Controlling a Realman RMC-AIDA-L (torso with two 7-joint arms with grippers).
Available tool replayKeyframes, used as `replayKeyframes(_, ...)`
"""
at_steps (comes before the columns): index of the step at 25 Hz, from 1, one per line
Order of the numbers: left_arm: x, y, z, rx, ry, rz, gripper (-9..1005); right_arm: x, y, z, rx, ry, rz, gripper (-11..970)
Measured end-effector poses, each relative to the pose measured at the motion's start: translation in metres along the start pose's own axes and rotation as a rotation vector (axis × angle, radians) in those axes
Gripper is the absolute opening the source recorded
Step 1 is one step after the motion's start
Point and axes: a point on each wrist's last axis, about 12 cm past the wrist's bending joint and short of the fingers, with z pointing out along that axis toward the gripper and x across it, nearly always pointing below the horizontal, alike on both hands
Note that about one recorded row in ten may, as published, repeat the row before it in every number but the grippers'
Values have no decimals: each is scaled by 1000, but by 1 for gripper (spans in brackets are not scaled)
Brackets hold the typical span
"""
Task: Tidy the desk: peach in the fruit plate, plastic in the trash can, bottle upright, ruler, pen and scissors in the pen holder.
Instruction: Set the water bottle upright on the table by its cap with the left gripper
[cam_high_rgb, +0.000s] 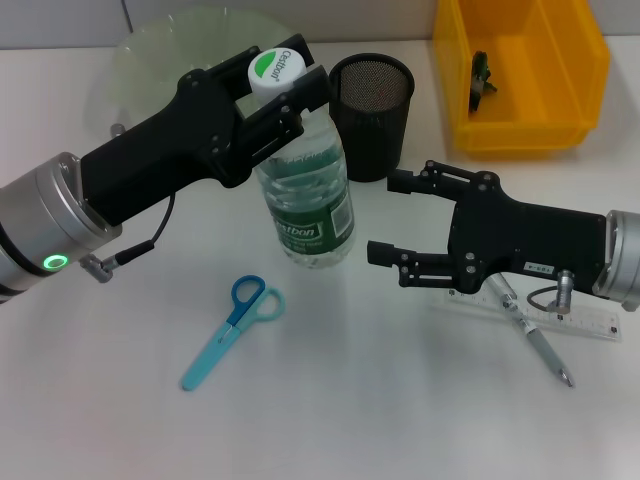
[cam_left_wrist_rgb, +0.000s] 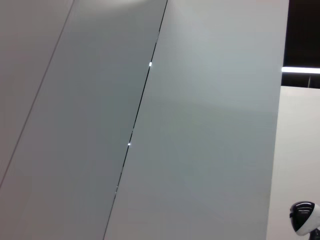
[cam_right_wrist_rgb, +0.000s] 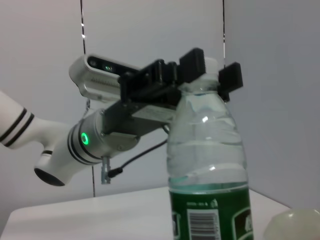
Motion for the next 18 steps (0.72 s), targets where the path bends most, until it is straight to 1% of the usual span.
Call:
replayKeyframes(4,0,0,0,0,0,0,443,0,2,-2,-1,-6,4,819)
replayKeyframes(6,0,3,-3,-35,3,4,443,1,2,-2,-3,-9,5,819)
replayKeyframes(11,2,9,-5,-85,27,17,446,4,7,-9,11,-17,-5,818)
replayKeyframes(12,0,12,-6,-106,37,31,447,5,8,-12,21,-22,-6,818)
replayKeyframes(18,-6,19,-8,-154,59,84,456,8,9,-17,47,-32,11,818)
